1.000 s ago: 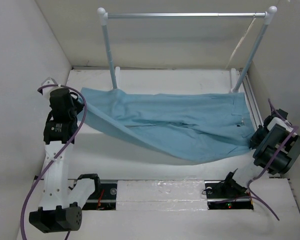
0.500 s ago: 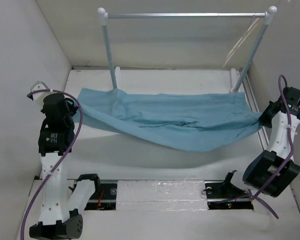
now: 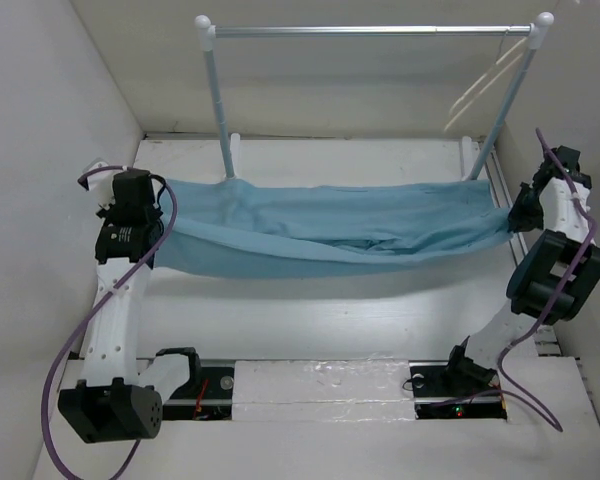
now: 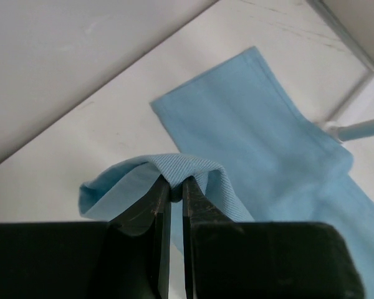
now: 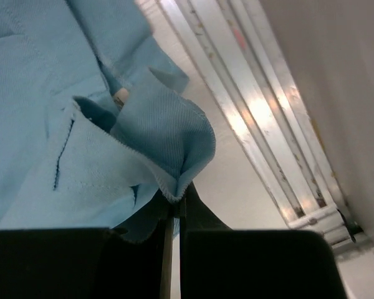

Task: Place the trousers on the hanger
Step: Fold the trousers at the center of the board.

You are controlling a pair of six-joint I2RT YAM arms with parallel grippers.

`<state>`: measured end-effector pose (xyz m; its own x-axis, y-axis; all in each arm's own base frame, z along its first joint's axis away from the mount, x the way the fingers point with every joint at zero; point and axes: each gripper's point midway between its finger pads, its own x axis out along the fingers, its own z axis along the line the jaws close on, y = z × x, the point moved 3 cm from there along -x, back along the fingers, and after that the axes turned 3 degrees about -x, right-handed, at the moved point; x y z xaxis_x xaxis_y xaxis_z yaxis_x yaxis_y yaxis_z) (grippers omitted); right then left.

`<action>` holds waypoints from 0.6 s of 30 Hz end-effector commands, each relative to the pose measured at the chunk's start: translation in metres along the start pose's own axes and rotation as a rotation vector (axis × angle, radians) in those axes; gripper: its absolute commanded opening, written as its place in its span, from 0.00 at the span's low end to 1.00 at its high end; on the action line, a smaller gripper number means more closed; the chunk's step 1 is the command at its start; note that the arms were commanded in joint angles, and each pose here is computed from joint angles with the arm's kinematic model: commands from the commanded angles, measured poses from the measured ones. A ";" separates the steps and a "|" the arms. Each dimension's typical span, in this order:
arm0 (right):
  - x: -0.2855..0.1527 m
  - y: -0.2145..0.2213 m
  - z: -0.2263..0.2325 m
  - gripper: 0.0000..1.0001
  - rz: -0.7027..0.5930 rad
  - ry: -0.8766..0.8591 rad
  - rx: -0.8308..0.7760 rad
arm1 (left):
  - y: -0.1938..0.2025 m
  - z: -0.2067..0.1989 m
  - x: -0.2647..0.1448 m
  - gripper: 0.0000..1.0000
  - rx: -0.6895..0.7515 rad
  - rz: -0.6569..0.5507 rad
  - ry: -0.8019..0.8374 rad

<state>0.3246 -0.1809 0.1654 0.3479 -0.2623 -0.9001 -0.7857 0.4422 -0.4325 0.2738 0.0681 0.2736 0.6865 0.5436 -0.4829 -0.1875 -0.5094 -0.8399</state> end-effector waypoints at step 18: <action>-0.004 -0.034 0.032 0.00 -0.213 -0.180 0.004 | -0.019 -0.004 0.066 0.00 -0.118 0.014 -0.158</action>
<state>0.3491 -0.1351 0.1546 0.5148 -0.0952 -0.8520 -0.7489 0.4339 -0.5009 0.3276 0.0797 0.2402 0.5752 0.5664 -0.5902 -0.2145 -0.5918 -0.7770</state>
